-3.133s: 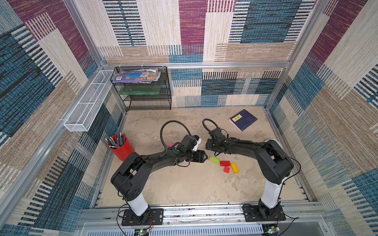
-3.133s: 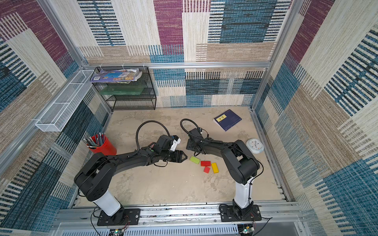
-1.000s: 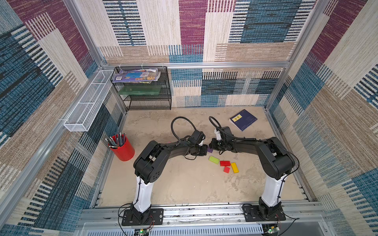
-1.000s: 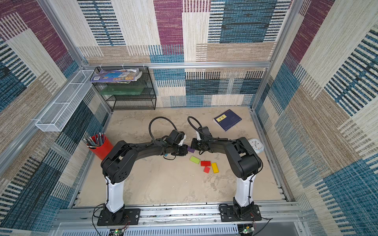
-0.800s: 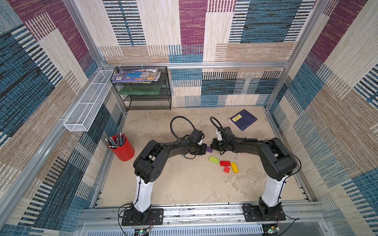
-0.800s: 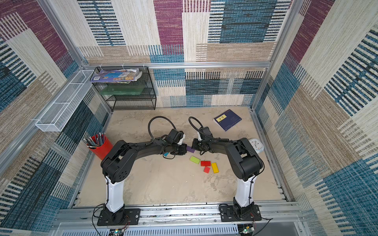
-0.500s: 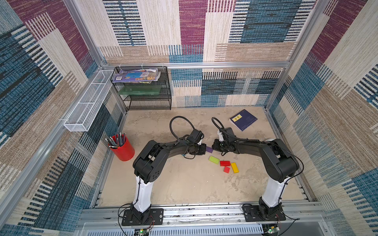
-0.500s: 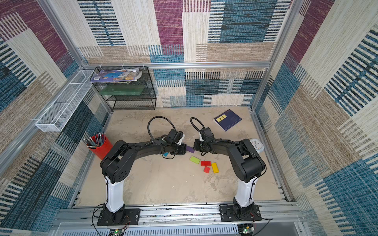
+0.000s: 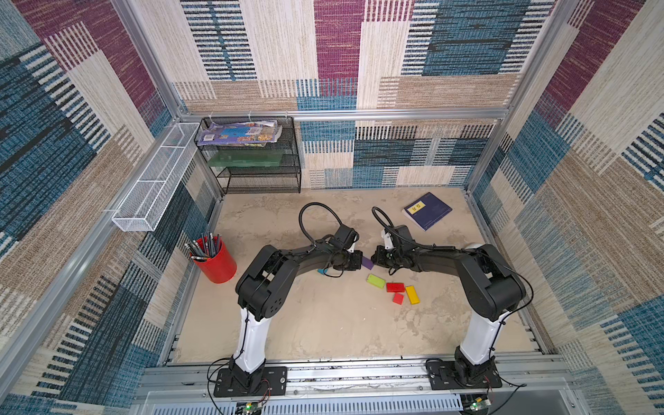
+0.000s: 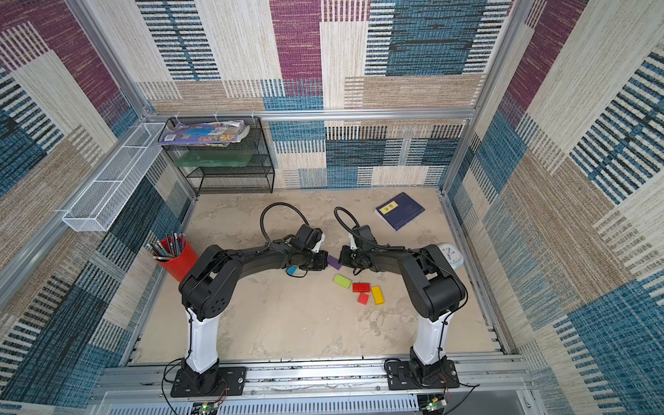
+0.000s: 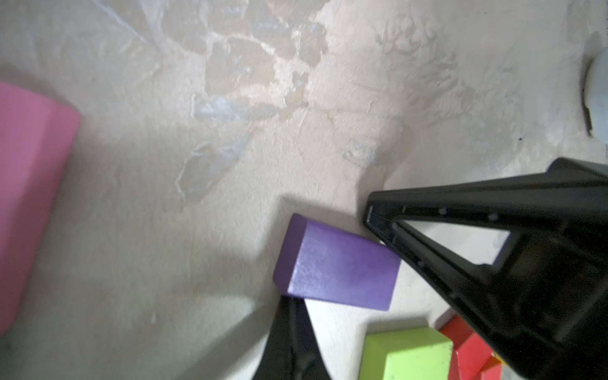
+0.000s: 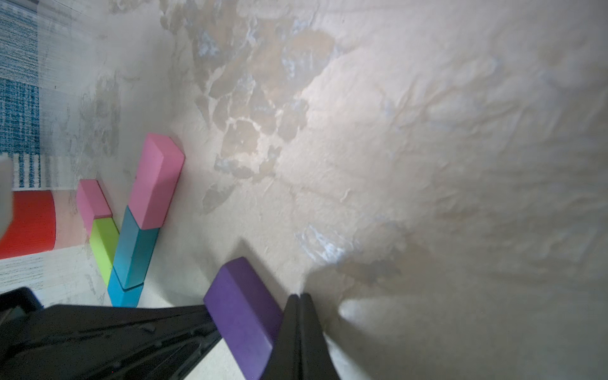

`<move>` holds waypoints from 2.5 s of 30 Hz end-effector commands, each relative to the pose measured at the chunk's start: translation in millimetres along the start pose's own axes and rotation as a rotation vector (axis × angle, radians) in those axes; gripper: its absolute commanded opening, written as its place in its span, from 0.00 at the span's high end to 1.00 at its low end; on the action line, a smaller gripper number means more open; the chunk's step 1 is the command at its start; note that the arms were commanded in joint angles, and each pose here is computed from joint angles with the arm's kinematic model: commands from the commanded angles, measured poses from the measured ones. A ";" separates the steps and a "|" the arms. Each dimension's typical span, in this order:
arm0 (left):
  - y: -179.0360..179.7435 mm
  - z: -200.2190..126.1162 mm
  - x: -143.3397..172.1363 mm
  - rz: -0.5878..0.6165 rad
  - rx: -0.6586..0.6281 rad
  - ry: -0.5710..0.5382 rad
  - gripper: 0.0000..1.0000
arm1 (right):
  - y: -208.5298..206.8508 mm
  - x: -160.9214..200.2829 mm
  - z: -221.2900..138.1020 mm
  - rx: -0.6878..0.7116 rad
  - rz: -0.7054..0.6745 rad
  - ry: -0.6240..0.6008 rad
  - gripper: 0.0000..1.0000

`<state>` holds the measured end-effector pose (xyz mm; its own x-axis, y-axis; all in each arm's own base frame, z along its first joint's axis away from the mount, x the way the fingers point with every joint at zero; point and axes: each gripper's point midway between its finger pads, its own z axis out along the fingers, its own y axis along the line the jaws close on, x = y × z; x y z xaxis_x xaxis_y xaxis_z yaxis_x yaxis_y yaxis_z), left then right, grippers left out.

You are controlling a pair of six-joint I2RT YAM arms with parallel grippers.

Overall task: Assemble the letter v with building blocks
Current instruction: Adjust the building block at the center of the board, then pick up the building block from the center of the board.

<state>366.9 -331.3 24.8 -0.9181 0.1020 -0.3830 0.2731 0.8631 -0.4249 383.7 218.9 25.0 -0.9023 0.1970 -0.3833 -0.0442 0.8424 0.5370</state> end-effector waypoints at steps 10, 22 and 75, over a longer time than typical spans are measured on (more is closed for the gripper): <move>23.9 -10.8 17.0 -0.019 -0.071 0.052 1.00 | 1.3 6.7 -5.8 -0.010 -0.004 0.018 0.95; 0.8 -74.1 32.1 -0.005 0.081 -0.077 1.00 | 22.2 -1.6 -103.0 0.092 -0.359 -0.168 0.34; -9.6 -131.0 53.1 0.063 0.229 -0.209 0.81 | -33.7 58.6 -66.4 0.393 -0.336 0.110 0.73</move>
<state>272.8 -258.2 109.7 -0.8254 0.0362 -0.5634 0.3922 0.7546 -0.5261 301.8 181.4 36.0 -0.8883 -0.2081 -0.4095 -0.2536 0.9655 0.0595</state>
